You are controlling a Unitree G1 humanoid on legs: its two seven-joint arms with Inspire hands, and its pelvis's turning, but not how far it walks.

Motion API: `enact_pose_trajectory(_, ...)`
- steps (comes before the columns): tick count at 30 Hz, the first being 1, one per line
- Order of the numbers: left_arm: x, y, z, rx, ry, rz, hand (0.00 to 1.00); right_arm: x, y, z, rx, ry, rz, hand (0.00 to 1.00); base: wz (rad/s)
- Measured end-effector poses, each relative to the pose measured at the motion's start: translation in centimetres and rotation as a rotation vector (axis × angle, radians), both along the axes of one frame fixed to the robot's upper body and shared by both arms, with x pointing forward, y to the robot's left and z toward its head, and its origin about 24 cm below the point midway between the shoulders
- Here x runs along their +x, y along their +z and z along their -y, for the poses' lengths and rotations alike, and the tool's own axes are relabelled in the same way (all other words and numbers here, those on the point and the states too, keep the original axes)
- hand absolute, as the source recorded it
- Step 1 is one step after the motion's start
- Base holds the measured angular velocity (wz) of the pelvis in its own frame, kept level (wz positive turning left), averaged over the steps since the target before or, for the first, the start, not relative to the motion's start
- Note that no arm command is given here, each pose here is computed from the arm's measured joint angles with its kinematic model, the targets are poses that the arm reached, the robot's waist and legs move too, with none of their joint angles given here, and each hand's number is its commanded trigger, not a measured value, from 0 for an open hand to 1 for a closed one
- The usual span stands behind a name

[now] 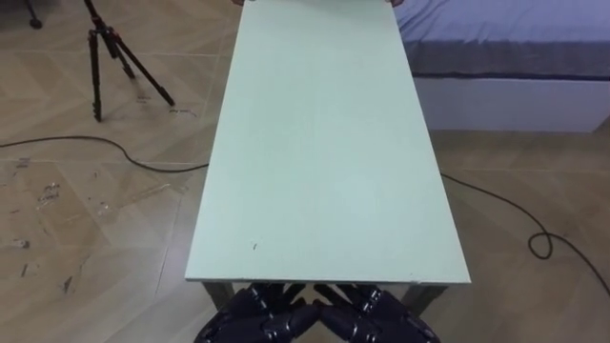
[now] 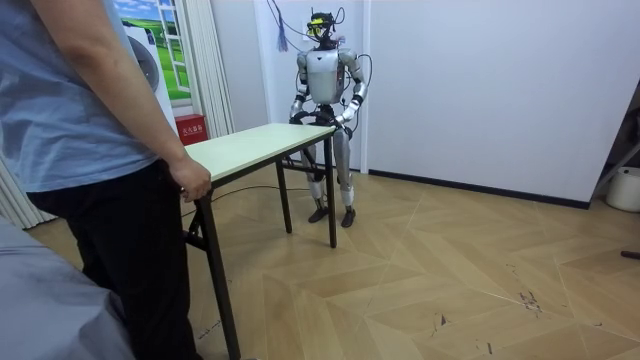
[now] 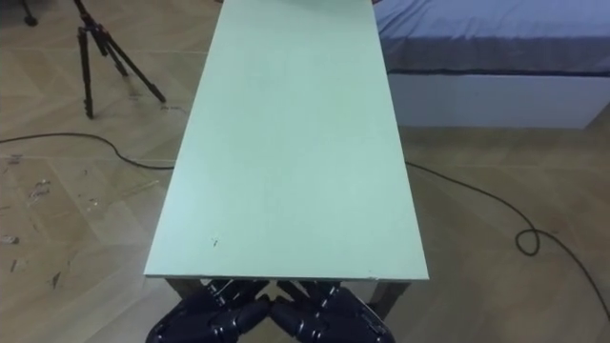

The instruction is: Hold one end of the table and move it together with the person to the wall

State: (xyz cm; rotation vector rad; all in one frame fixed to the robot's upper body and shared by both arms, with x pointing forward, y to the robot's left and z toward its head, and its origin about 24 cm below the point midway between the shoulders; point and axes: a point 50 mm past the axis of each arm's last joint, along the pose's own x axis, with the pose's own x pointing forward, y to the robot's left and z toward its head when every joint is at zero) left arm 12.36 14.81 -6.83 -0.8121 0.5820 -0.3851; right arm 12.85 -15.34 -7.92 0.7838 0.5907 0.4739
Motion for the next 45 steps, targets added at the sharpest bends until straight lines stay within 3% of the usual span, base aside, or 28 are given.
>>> enact_pose_trajectory(14, 0.4, 0.1, 0.0, 0.002, 0.010, -0.002, 0.00, 0.5, 0.2, 0.4, 0.070, -0.101, -0.048, 0.00, -0.01)
enact_pose_trajectory(26, 1.6, 0.3, -0.5, -0.093, 0.193, -0.086, 0.00, 0.9, 0.2, 0.7, 0.211, -0.272, -0.129, 0.00, -0.02)
enact_pose_trajectory(33, 1.9, 0.3, -0.5, -0.224, 0.336, -0.149, 0.00, 1.0, 0.2, 0.2, 0.277, -0.336, -0.161, 0.00, 0.00)
enact_pose_trajectory(45, 1.9, -0.3, -0.4, -0.289, 0.414, -0.221, 0.00, 1.2, 0.1, 0.2, 0.290, -0.400, -0.210, 0.00, -0.03)
